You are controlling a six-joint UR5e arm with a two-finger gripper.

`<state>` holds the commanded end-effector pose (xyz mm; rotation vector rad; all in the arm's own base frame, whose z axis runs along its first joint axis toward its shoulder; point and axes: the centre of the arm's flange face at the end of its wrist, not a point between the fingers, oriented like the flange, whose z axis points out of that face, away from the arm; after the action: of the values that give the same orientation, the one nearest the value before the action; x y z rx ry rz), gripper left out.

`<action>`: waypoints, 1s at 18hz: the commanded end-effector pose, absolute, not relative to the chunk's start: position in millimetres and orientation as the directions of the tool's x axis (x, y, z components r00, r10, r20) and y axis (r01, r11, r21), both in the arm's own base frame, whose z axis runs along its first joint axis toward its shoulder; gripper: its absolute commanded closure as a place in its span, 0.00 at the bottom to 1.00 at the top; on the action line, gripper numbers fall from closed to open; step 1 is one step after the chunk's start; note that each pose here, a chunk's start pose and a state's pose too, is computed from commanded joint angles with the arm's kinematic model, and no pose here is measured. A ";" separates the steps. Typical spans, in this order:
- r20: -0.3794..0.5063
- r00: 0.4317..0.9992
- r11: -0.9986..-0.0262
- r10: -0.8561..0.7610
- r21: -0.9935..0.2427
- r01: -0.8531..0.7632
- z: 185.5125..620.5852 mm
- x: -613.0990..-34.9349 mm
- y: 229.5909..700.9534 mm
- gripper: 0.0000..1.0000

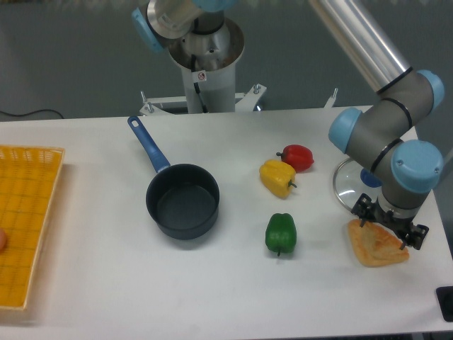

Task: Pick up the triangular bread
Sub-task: 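Lower the gripper onto the bread and close its fingers on it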

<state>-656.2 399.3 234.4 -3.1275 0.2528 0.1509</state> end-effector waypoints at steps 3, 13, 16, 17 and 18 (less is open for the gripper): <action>-0.082 0.983 -0.986 -0.162 -0.021 -0.164 227.5 -655.8 402.4 0.00; -0.060 0.975 -0.975 -0.216 -0.039 -0.218 212.1 -662.3 389.2 0.01; -0.058 0.975 -0.976 -0.213 -0.039 -0.215 210.9 -663.6 387.2 0.02; -0.058 0.975 -0.976 -0.213 -0.039 -0.215 210.9 -663.6 387.2 0.04; -0.057 0.975 -0.976 -0.213 -0.039 -0.215 209.8 -663.6 387.2 0.05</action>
<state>-663.6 387.2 209.8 -3.0781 0.3333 0.0809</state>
